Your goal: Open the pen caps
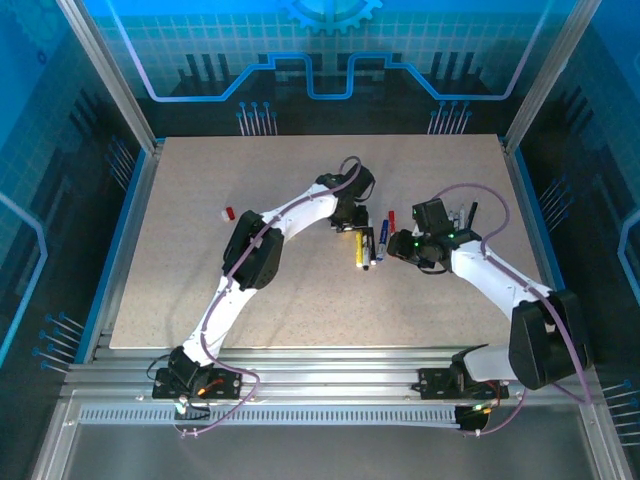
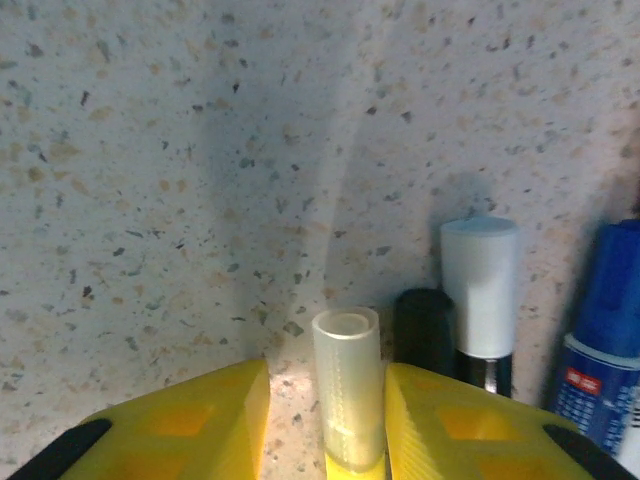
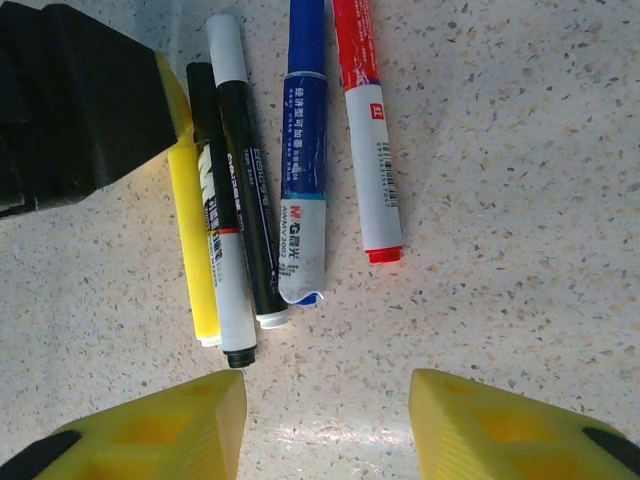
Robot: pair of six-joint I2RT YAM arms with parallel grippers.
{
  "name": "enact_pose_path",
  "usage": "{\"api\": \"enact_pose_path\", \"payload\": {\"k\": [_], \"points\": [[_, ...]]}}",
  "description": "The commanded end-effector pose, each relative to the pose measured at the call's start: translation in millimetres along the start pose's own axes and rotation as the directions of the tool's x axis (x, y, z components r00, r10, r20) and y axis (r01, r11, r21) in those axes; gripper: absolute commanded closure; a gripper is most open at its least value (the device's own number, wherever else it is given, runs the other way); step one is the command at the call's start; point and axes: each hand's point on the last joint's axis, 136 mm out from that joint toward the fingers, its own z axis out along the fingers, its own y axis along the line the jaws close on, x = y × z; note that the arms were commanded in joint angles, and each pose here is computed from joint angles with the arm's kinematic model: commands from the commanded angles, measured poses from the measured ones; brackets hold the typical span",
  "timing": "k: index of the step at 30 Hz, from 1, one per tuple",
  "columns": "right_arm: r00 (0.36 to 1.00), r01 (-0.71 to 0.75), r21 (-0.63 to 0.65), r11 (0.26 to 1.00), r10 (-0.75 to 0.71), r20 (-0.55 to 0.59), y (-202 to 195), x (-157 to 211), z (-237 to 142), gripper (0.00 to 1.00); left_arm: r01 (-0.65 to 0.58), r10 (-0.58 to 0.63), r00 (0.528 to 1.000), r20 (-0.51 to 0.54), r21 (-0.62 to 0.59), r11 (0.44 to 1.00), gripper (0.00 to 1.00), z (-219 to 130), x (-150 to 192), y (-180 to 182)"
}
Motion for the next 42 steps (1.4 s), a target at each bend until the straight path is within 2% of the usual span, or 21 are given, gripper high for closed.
{"api": "enact_pose_path", "payload": {"k": [1, 15, 24, 26, 28, 30, 37, 42], "points": [[1.000, 0.002, -0.010, 1.000, -0.002, -0.017, 1, 5, 7, 0.52, -0.047, 0.046, 0.999, -0.024, -0.043, 0.998, 0.64, 2, 9, -1], [0.999, -0.013, -0.029, 0.999, 0.012, -0.035, 3, 9, 13, 0.53, -0.081, 0.073, 0.995, -0.061, -0.138, 0.987, 0.70, 18, 20, 17], [0.999, -0.009, -0.048, 0.999, 0.007, -0.049, 12, 11, 18, 0.54, -0.102, 0.093, 0.994, -0.064, -0.170, 0.980, 0.82, 16, 20, 24], [0.999, 0.000, -0.053, 0.999, -0.003, -0.053, 17, 12, 20, 0.54, -0.100, 0.091, 0.994, -0.059, -0.176, 0.979, 0.86, 12, 17, 27], [0.998, 0.009, -0.067, 0.998, -0.014, -0.064, 24, 14, 22, 0.54, -0.086, 0.078, 0.996, -0.054, -0.177, 0.980, 0.95, 6, 15, 31], [0.997, 0.018, -0.094, 0.995, -0.025, -0.070, 33, 16, 25, 0.54, -0.068, 0.063, 0.997, -0.039, -0.165, 0.984, 1.00, -4, 10, 34], [0.994, 0.027, -0.227, 0.974, -0.051, -0.101, 73, 20, 34, 0.57, 0.006, -0.004, 1.000, 0.029, -0.065, 0.998, 1.00, -51, -7, 33], [0.987, 0.031, -0.346, 0.938, -0.084, -0.139, 110, 25, 43, 0.54, 0.052, -0.053, 0.998, 0.030, 0.047, 0.998, 1.00, -72, -6, 23]]}}
